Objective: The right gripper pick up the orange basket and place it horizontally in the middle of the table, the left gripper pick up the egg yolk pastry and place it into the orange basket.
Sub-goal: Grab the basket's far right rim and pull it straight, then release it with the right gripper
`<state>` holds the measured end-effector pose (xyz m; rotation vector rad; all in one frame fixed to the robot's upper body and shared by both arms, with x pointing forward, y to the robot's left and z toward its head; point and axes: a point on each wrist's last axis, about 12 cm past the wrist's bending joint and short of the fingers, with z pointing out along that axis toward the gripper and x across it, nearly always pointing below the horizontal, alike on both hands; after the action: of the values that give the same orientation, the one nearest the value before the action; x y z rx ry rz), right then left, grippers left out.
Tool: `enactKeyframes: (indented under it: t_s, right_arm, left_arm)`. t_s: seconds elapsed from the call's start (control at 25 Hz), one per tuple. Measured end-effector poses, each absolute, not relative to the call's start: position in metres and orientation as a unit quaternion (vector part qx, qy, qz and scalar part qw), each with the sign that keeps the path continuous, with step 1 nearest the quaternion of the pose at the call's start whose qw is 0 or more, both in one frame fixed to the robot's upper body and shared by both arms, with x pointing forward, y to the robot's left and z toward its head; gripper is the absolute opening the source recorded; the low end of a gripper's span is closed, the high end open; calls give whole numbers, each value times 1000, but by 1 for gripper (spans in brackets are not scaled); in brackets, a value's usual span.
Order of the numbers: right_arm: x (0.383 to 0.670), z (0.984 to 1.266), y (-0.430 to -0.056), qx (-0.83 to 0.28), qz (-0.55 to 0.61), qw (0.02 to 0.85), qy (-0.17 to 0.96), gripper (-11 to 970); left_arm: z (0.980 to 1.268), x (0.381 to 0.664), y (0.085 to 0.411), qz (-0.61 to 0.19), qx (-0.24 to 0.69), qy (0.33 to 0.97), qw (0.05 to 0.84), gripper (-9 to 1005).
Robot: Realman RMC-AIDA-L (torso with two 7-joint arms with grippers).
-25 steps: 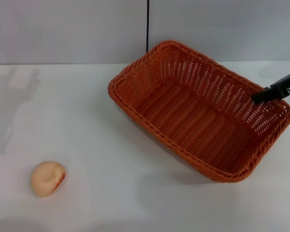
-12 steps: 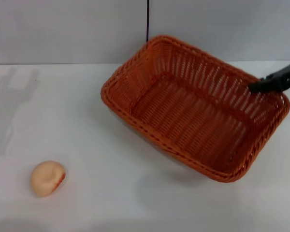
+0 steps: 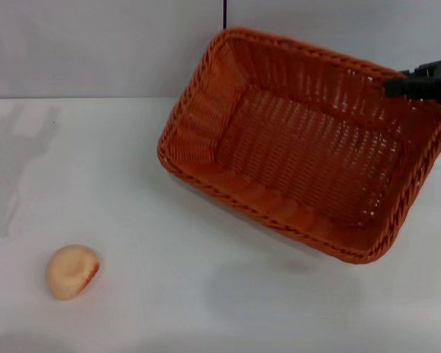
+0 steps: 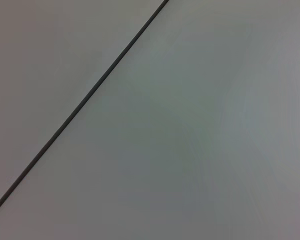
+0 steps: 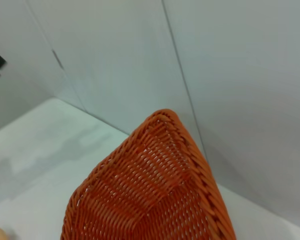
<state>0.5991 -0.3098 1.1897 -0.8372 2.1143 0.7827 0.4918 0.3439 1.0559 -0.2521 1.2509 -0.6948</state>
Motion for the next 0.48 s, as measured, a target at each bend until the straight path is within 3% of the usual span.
enactKeyframes:
  t_s: [0.48]
  right_arm:
    - [586,1211,-318,-372,354,430,742,205]
  left_arm:
    - [1056,492,344,-319,-115,571,747,842]
